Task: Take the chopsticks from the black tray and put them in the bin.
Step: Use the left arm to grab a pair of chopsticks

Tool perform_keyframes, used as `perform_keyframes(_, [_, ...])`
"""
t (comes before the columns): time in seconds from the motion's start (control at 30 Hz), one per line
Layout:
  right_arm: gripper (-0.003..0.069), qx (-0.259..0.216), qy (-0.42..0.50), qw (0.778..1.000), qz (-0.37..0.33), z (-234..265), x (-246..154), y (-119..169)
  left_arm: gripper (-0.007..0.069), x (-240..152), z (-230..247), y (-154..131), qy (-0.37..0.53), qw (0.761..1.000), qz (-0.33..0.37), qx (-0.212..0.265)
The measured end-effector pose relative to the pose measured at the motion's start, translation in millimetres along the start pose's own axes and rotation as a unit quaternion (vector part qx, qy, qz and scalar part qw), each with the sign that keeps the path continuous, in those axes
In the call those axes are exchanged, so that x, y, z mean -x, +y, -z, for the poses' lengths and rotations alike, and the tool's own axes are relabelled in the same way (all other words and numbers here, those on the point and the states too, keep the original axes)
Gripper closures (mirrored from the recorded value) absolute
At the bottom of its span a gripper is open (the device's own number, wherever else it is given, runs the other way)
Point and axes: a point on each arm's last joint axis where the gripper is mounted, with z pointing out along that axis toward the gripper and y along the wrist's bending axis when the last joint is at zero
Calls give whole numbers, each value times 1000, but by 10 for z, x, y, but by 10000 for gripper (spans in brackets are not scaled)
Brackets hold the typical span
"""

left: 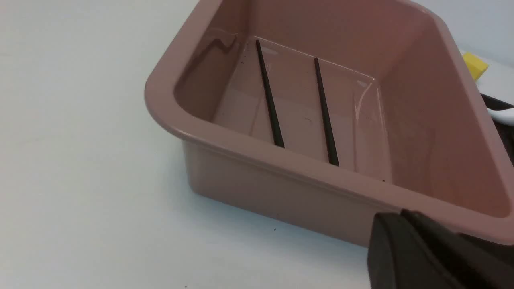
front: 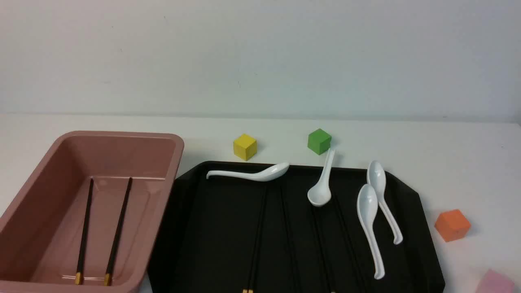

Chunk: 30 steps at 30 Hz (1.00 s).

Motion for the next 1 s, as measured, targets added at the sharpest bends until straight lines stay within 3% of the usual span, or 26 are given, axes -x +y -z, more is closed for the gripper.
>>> perform_keyframes(1.0, [419,0,0,1000,0,0,0,0,599,6,0,1,-3,1000,-4,0])
